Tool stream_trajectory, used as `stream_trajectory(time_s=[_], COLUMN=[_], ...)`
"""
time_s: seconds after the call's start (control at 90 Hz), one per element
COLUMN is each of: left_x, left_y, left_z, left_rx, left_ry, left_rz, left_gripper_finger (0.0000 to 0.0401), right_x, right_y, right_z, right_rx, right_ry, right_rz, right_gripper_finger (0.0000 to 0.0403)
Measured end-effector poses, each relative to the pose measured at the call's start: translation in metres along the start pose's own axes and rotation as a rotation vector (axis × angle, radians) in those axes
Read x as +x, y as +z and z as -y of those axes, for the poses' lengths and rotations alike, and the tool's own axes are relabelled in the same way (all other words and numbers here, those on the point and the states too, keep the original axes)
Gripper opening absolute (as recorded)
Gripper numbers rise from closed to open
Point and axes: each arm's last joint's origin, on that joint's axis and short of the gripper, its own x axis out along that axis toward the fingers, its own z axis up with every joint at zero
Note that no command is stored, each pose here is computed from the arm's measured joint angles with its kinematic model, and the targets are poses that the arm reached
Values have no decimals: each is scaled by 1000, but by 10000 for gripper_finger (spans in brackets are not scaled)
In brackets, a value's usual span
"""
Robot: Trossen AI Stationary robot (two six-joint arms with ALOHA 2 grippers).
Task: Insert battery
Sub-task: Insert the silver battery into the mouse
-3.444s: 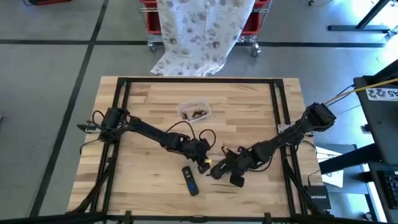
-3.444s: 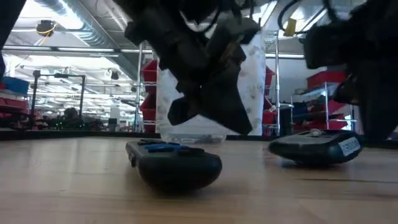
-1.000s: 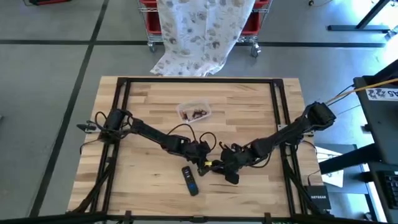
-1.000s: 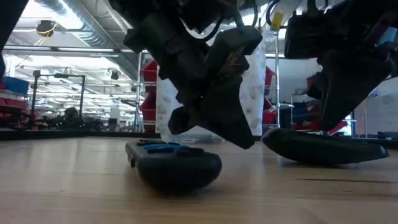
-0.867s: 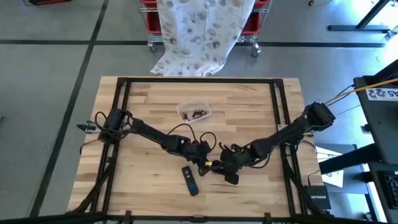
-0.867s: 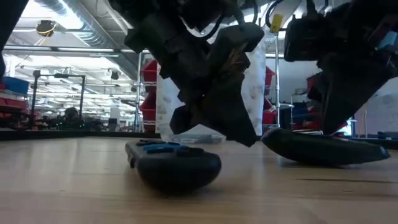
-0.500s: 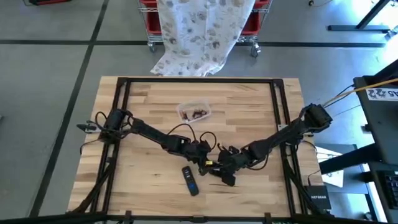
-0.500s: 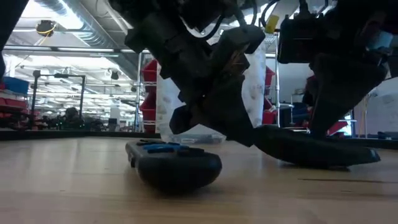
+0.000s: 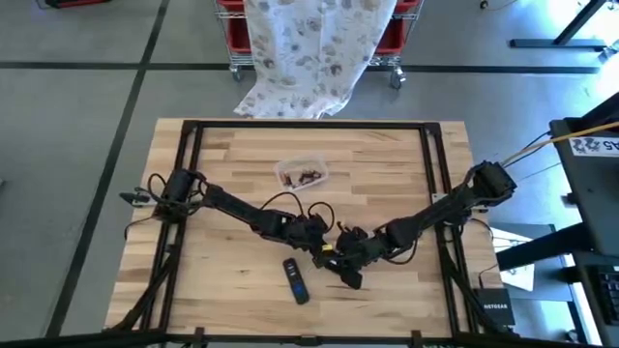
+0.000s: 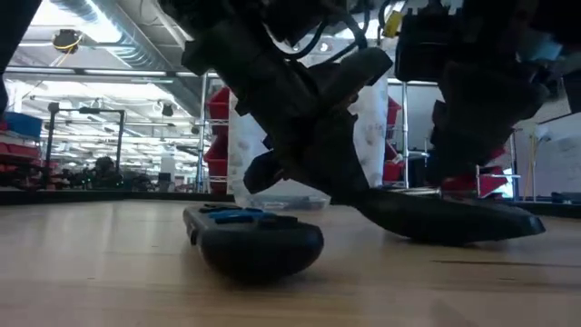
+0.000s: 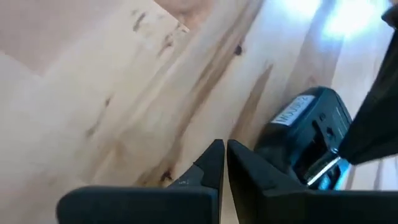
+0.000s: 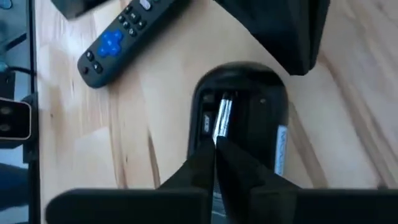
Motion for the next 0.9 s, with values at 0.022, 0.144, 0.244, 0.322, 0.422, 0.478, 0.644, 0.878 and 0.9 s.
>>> stream_trajectory(time_s=[0.022,0.144,0.244,0.322,0.422,0.478,0.644,0.878,0.9], left_x=[1,4,4,1,-9,-12,-14,-13,-12], left_y=[-1,-3,-4,-3,0,0,-1,-7,-8], left_z=[0,-3,-3,-4,-4,-6,-5,6,7], left_rx=[-5,-12,5,13,24,30,25,19,18], left_ry=[3,18,28,38,82,117,99,14,1], left_rz=[2,-8,-12,-21,-23,-31,-61,-68,-73], left_gripper_finger=[1,1,1,1,1,1,1,1,1], right_x=[0,0,0,-4,-11,-12,-10,2,2], right_y=[0,0,0,0,0,-1,-2,-4,-5], right_z=[0,0,-1,-1,0,2,2,2,3], right_rx=[1,0,1,4,33,51,64,61,60], right_ry=[2,2,12,28,14,-9,-9,-2,-9], right_rz=[2,2,-8,-21,-36,-56,-62,-64,-70], right_gripper_finger=[0,0,0,0,0,0,0,0,0])
